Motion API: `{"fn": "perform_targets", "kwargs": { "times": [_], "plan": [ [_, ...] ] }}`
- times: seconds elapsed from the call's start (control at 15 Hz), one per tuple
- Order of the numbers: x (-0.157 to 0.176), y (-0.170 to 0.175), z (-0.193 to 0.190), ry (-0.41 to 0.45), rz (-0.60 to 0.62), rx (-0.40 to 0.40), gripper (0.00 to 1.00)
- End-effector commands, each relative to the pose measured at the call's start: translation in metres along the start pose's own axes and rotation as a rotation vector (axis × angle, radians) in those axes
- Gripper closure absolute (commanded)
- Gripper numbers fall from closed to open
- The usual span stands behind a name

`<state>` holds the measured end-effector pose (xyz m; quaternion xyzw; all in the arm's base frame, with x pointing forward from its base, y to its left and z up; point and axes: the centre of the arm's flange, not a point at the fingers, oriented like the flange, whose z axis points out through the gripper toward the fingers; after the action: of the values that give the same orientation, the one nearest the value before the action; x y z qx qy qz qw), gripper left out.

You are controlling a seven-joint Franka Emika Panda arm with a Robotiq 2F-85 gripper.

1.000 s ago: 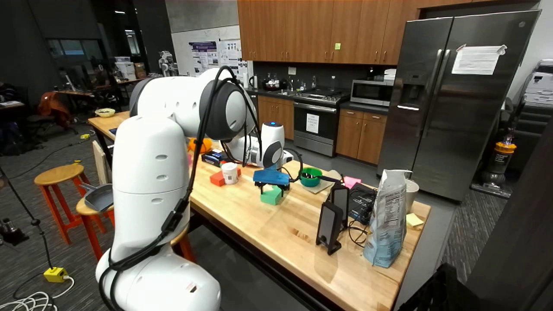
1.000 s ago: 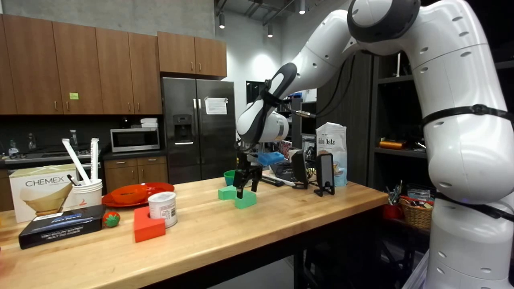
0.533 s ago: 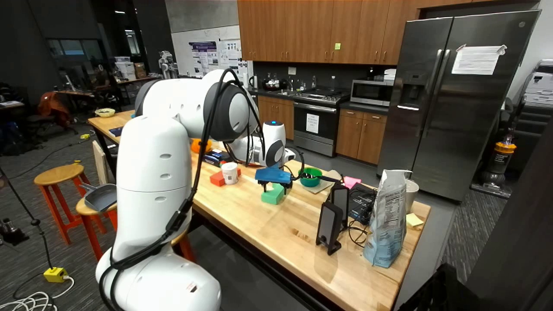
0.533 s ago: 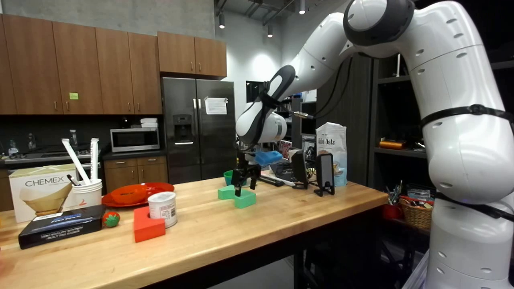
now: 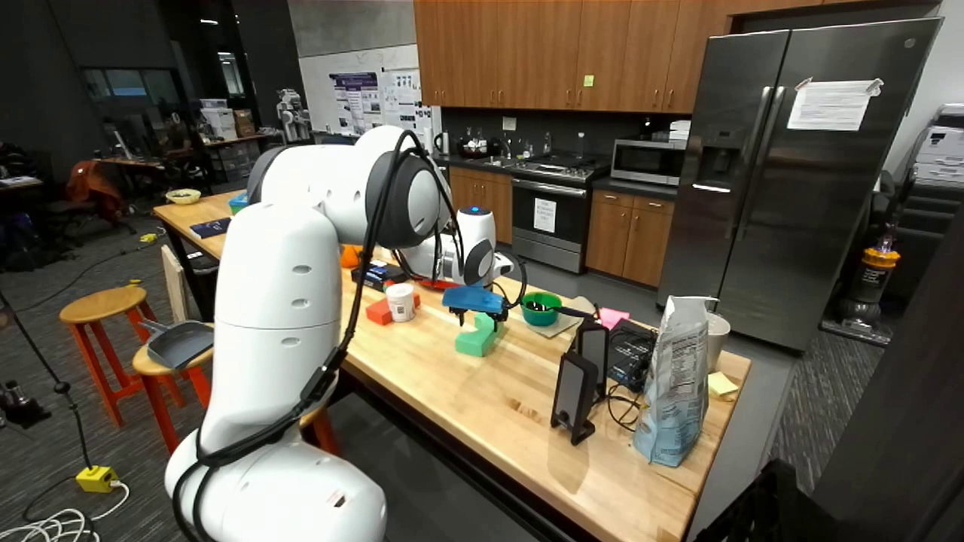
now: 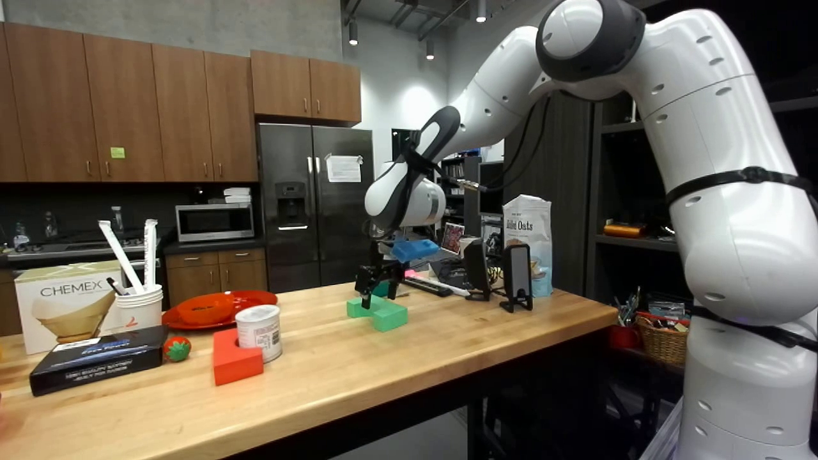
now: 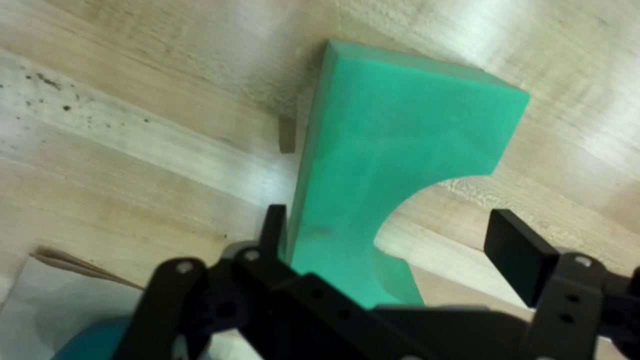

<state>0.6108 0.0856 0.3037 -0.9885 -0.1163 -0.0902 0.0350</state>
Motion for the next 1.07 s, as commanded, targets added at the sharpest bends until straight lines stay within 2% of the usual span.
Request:
{"fn": "perform_targets", "kwargs": {
  "times": [0.0,0.6,1.0],
  "plan": [
    [0.013,-0.001,0.004,-0.012,0.014,-0.024,0.0],
    [-0.007,-0.016,0.024,-0.068,-0.008,-0.025,0.0],
    [-0.007,-0.028,0.021,-0.069,-0.026,-0.003,0.0]
  ]
}}
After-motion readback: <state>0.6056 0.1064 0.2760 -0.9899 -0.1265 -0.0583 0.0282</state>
